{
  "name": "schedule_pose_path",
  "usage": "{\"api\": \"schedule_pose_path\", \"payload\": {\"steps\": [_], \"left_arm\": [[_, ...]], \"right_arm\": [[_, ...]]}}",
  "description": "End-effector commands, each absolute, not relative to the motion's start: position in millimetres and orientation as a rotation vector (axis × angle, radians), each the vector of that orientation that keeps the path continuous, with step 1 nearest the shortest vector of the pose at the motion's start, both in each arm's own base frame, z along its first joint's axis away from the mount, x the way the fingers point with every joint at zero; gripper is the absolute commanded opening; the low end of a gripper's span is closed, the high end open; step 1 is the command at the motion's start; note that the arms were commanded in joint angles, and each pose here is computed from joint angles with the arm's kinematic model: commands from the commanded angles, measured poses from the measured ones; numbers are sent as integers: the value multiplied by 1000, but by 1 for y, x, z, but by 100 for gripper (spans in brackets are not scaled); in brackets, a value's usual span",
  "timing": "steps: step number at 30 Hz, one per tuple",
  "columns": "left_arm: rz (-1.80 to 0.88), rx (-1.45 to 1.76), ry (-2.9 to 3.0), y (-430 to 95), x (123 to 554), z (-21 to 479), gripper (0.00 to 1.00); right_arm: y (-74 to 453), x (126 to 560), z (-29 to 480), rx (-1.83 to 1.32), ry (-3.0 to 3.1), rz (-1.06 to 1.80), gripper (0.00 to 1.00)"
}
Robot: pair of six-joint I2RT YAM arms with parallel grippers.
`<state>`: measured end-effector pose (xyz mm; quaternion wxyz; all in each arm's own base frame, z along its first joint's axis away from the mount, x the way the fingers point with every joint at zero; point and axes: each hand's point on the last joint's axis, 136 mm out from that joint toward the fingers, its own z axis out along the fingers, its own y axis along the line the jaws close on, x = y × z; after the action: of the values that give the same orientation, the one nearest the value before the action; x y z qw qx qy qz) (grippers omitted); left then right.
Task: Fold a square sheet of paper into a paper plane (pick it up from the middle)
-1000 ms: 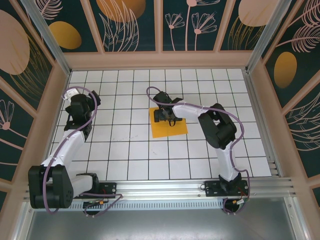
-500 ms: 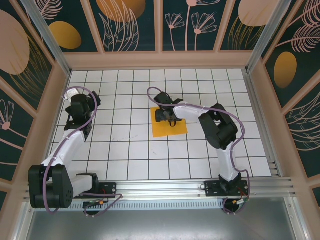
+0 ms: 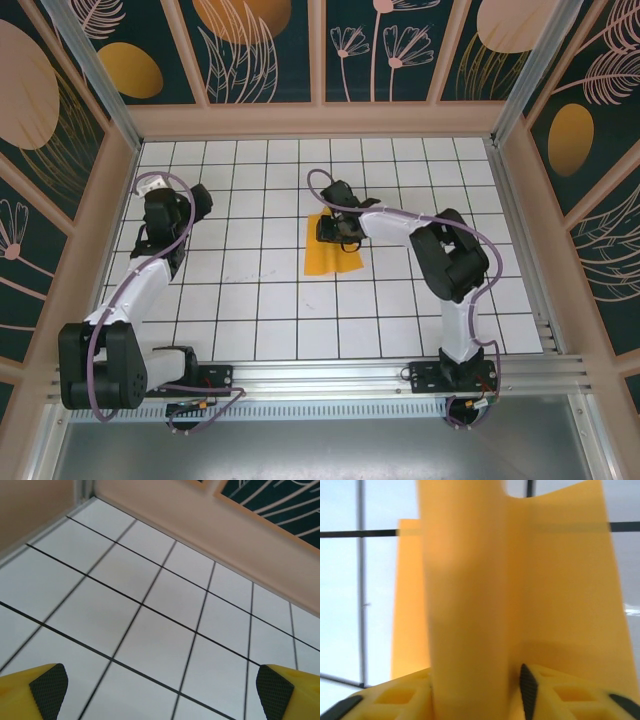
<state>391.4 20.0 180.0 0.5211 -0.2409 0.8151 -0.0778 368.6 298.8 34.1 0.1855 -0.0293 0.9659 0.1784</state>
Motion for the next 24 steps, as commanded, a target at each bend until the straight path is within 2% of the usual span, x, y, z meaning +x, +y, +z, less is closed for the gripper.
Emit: {"api": "schedule_pose_path", "payload": {"steps": [1, 4, 8, 16, 24], "left_arm": [[-360, -533, 1979, -4, 399, 183, 99], [-481, -498, 2000, -22, 401, 179, 97], [-672, -462, 2016, -47, 400, 170, 89], [-814, -380, 2109, -103, 391, 139, 76], [-1016, -276, 2148, -174, 387, 124, 55]], "right_arm": [[328, 368, 88, -117, 2596, 878, 39], [332, 363, 110, -134, 2530, 1051, 36], [327, 359, 119, -124, 2489, 1192, 34], [304, 358, 91, -59, 2538, 1246, 29], [282, 360, 55, -44, 2620, 1161, 25]]}}
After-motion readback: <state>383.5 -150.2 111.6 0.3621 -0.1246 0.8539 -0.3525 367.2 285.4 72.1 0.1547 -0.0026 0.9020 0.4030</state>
